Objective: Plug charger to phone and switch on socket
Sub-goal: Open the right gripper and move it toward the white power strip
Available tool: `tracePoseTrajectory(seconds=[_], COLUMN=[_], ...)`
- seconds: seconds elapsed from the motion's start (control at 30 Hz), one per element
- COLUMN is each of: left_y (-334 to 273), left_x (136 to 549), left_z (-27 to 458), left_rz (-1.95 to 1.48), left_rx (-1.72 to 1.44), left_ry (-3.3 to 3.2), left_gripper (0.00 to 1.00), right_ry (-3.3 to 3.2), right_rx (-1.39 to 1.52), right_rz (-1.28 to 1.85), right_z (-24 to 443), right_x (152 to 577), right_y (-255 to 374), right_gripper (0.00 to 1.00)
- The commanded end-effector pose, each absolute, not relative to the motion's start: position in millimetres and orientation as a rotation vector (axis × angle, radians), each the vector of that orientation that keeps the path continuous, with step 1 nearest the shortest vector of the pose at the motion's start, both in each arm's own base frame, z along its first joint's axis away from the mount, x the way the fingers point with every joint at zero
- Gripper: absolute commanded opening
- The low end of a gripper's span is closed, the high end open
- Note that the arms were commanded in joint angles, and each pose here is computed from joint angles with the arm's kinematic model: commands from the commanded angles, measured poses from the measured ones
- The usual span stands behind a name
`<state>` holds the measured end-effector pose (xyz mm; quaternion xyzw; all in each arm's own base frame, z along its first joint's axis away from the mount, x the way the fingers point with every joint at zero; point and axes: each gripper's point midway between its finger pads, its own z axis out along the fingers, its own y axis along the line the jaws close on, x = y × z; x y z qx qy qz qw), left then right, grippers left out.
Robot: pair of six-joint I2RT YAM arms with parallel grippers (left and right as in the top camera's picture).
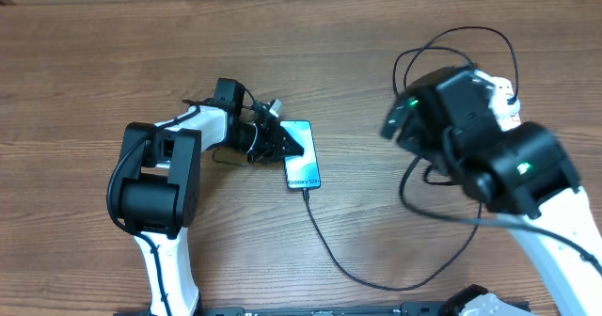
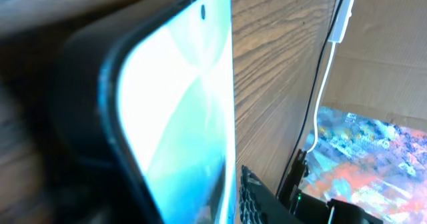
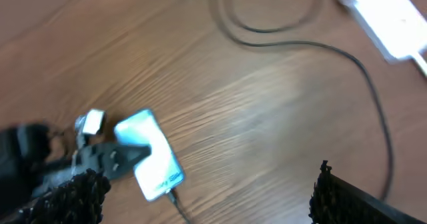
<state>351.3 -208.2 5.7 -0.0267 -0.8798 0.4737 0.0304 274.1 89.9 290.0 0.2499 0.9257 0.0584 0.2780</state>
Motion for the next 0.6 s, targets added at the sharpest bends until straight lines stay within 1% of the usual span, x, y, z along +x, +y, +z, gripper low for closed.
tracePoseTrajectory(seconds=[0.0, 0.13, 0.3, 0.43, 0.57], left_y=[-194.6, -188.5, -166.5, -154.2, -151.3], left_x=[351.2, 350.4, 345.4, 346.3, 349.3], left_z=[-20.7, -27.0, -44.9, -51.8, -52.9], left_rz=[1.254, 1.181, 0.937, 0.813, 0.783], left_rx=[-0.102, -0.092, -0.062, -0.053, -0.045], left_ry=[-2.823, -2.852, -2.922, -2.962, -2.979], left_gripper=[0.33, 0.35, 0.38, 0.42, 0.43], right_ry=[2.464, 2.449, 2.412, 2.395, 2.395], right_rx=[0.847, 0.947, 1.036, 1.056, 1.043], right_rz=[0.21, 0.199, 0.185, 0.179, 0.166], right_z=[289.3, 287.0, 286.9, 287.7, 287.4], right_x=[273.4, 275.1, 278.4, 280.3, 282.2], right_y=[71.6, 52.0, 32.7, 27.5, 26.4], right_gripper=[1.0, 1.0, 1.0, 1.0, 1.0])
